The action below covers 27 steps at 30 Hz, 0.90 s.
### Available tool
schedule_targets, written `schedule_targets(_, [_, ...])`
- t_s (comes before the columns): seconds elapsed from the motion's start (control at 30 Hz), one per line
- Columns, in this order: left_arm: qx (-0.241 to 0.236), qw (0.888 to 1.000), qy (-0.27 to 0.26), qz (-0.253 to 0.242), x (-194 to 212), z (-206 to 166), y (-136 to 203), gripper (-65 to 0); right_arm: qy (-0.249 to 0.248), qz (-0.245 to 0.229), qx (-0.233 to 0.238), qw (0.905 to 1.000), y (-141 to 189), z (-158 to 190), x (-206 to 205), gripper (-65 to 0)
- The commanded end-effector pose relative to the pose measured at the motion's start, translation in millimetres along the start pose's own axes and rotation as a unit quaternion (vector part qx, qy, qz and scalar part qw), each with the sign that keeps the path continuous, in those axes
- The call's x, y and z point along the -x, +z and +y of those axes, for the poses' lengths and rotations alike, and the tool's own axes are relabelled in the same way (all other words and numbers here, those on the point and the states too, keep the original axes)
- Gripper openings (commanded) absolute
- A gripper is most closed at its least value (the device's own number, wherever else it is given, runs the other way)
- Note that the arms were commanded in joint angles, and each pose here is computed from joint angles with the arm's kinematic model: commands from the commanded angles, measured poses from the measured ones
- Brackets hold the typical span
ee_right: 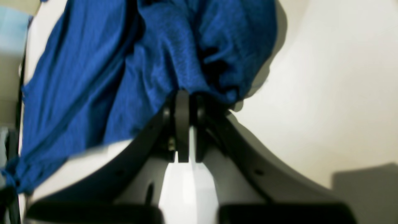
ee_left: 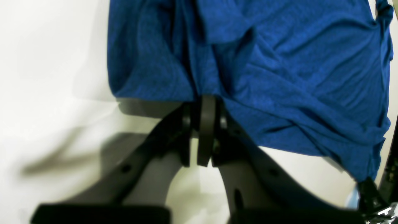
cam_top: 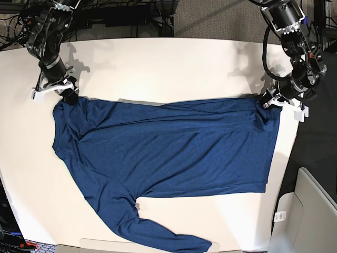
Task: Fold the T-shirt properly
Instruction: 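Drag the held shoulder edge away from the hem with both grippers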
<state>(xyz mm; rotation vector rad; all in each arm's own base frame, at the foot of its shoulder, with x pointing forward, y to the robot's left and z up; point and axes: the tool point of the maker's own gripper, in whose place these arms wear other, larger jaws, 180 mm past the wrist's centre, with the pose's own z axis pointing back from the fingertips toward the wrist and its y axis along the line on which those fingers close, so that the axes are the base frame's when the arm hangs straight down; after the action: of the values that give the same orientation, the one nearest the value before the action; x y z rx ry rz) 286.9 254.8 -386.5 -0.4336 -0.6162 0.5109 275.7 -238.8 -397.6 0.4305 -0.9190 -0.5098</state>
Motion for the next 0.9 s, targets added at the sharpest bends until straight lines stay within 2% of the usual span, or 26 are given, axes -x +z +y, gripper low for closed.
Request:
schedule_targets(0.0, [0.005,1.000,-0.015,-0.017,-12,-5,9,-65.0,0.011,-0.011,-0.006,0.9999,6,1,-9,-64.7])
schedule_targets(0.17, [-0.008,0.999,-0.029,-0.011,0,2,19,-65.0,0.000,-0.005,-0.010,0.9999,24,-3,4,-64.7])
schedule_targets(0.3, [-0.026,0.999,-0.036,-0.003,4,16,26,-65.0,0.019,-0.005,-0.009,0.9998,38,1,5,-64.7])
schedule_targets(0.47, [-0.049,0.998,-0.051,0.004,6,31,37,-65.0,0.064,-0.007,-0.034,0.9973,54,16,4,-64.7])
schedule_targets(0.67, [-0.067,0.995,-0.077,-0.022,2,33,65,-65.0,0.087,-0.001,-0.035,0.9956,71,21,10,-64.7])
schedule_targets(0.87, [-0.083,0.993,-0.078,0.001,23,45,73,-65.0,0.057,-0.020,-0.016,0.9981,98,2,3,-64.7])
